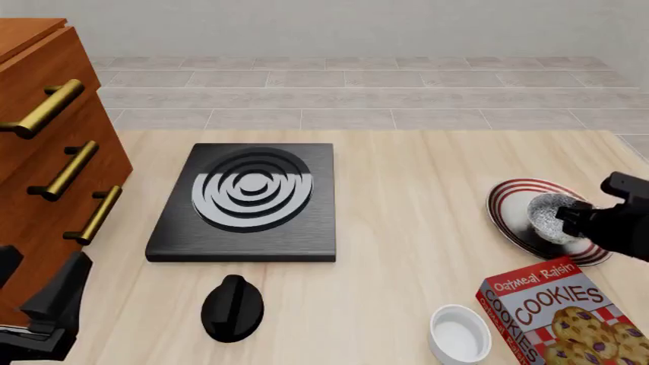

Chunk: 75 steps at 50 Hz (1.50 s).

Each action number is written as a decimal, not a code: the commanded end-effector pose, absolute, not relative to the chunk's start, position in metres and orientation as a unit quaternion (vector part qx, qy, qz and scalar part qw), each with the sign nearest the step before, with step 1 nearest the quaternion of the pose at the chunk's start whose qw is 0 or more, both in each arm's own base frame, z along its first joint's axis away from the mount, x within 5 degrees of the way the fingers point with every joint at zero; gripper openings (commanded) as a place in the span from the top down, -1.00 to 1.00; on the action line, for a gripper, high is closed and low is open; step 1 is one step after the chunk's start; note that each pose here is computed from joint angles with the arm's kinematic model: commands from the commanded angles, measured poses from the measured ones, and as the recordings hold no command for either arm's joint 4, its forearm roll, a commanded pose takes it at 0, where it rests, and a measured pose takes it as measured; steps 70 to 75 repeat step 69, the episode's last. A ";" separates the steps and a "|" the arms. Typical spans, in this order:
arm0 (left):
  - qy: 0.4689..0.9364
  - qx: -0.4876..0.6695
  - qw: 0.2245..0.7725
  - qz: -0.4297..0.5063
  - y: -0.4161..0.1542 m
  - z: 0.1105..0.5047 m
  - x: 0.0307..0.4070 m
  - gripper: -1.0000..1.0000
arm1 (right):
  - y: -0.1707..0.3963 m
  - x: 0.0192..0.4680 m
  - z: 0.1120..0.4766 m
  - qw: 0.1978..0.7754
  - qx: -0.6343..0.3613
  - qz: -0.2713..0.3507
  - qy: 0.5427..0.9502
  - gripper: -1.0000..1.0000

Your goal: Pick the akita bowl on the stove and place it on the plate.

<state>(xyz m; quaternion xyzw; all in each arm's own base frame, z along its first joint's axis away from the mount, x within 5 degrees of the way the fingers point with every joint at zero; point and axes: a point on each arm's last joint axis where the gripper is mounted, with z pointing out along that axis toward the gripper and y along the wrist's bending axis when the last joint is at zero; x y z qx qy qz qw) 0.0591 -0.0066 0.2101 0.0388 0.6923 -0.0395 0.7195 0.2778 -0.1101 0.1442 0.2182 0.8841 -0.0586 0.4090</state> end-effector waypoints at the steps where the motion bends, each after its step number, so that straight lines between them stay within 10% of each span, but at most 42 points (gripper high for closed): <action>1: 0.693 0.040 0.719 -0.041 -0.007 0.210 0.059 -1.00 | -0.110 0.276 0.143 0.405 0.203 -0.063 0.889 -1.00; 75: 0.697 0.050 0.715 -0.028 -0.007 0.209 0.061 -1.00 | -0.015 0.118 0.334 0.633 0.069 -0.026 0.770 -1.00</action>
